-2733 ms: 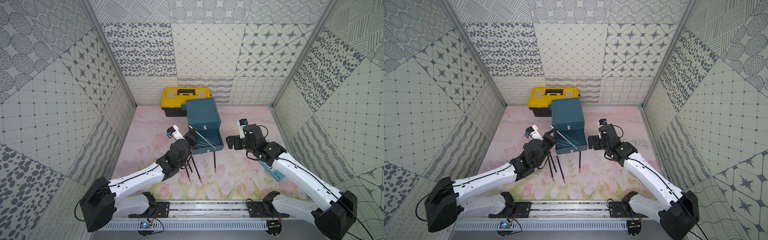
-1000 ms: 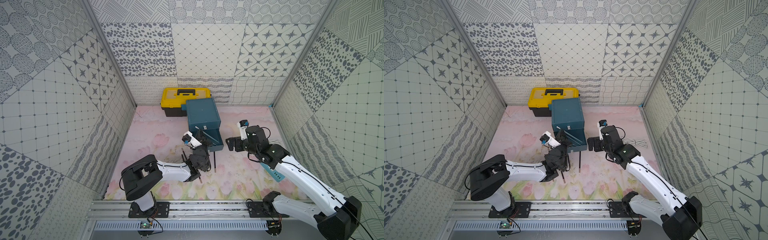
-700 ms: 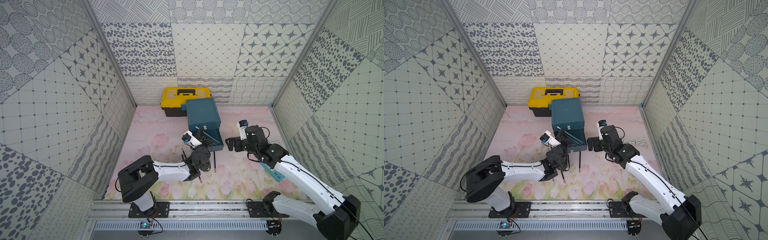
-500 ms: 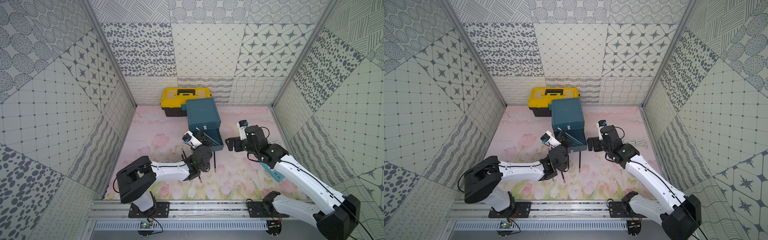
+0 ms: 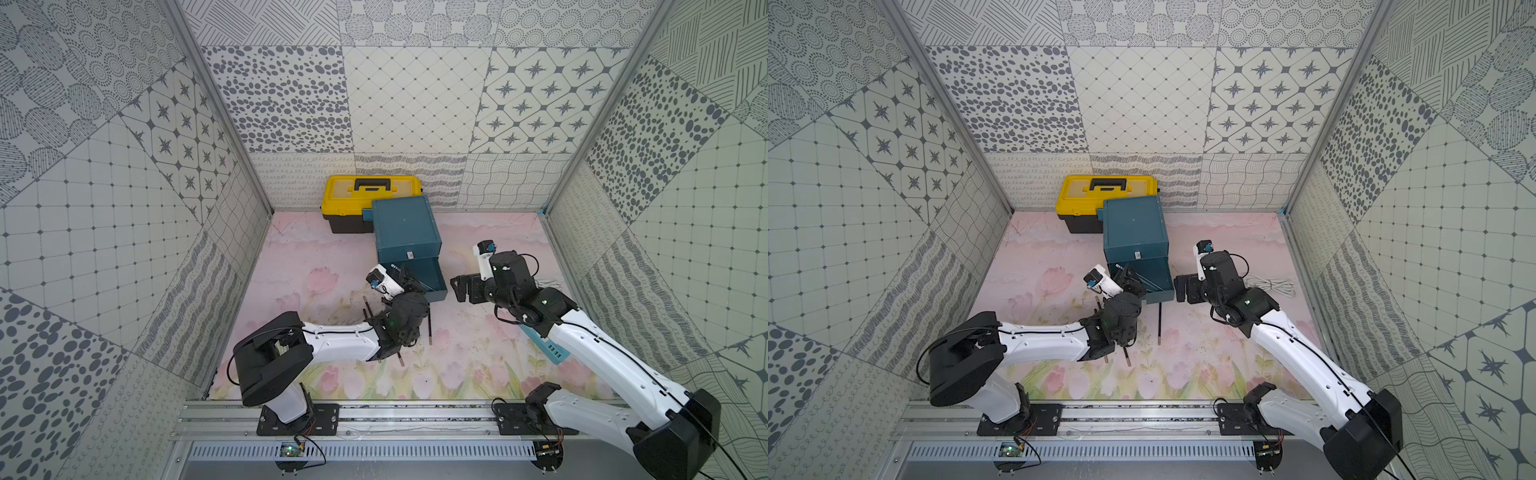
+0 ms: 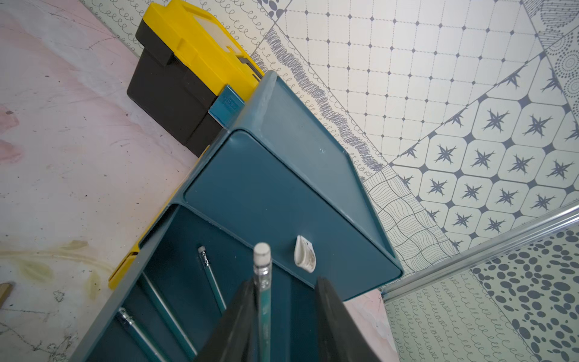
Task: Please place the pencils in the drawer according to their color
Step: Place the pencil in the drawer.
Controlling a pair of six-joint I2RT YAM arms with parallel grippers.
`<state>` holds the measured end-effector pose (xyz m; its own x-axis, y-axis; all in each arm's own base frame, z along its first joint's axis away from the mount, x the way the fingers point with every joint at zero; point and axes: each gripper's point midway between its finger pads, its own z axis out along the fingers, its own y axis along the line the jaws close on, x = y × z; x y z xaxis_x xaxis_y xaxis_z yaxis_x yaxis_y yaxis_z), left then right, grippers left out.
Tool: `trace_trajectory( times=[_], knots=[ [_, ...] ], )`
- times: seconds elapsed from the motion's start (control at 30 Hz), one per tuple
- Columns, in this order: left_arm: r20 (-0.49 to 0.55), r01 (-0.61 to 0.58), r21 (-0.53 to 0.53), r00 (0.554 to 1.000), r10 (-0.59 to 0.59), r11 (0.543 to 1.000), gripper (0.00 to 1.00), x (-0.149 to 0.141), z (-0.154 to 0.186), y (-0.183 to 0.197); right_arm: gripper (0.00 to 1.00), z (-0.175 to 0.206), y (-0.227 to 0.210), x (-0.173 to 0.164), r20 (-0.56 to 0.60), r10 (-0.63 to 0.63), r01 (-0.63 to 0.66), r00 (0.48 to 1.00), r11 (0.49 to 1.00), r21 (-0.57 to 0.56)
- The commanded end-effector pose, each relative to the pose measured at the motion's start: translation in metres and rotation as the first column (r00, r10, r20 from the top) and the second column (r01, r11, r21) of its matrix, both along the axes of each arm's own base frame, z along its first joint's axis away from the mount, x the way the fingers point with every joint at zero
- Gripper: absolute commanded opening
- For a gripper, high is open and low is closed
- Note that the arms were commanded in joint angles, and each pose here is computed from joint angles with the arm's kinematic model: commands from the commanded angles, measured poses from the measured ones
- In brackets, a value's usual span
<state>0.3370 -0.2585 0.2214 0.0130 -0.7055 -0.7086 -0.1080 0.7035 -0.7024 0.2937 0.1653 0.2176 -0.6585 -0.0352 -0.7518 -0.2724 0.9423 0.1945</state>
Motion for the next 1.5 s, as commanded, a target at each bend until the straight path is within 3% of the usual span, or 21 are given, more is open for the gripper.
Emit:
trace_trajectory(
  times=[0.0,0.5,0.67,0.77,0.9,1.1,1.3,1.47],
  knots=[
    [-0.008,0.000,0.002,1.000,0.000,1.000,0.39,0.002,0.002,0.004,0.99,0.005,0.002,0.004,0.025,0.003,-0.004,1.000,1.000,0.021],
    [-0.139,-0.004,-0.015,0.990,0.002,1.000,0.68,0.007,-0.010,0.036,0.99,0.002,0.004,0.005,0.016,0.006,-0.007,1.000,1.000,0.025],
    [-0.169,0.004,0.020,0.986,-0.001,1.000,0.81,0.005,-0.003,0.047,0.99,-0.002,0.005,0.003,0.005,0.008,-0.008,1.000,1.000,0.027],
    [-0.181,0.007,0.028,0.983,-0.002,1.000,0.83,0.002,0.005,0.058,0.99,-0.004,0.005,0.003,-0.003,0.007,-0.007,1.000,1.000,0.027],
    [-0.229,0.038,0.043,0.973,-0.027,0.998,0.79,0.002,0.011,0.073,0.99,-0.004,0.005,0.003,-0.003,0.008,-0.008,1.000,1.000,0.030],
    [-0.418,0.195,-0.060,0.885,-0.202,0.979,0.72,0.012,-0.006,0.089,0.99,-0.004,0.005,0.004,-0.001,0.003,-0.003,1.000,1.000,0.029],
    [-0.503,0.282,-0.123,0.809,-0.304,0.952,0.55,0.014,-0.027,0.093,0.99,-0.005,0.005,0.005,-0.006,-0.002,0.003,1.000,0.999,0.032],
    [-0.553,0.298,-0.130,0.770,-0.318,0.946,0.36,0.019,-0.046,0.096,0.99,-0.003,0.004,0.007,0.000,-0.013,0.013,1.000,1.000,0.028]
  ],
)
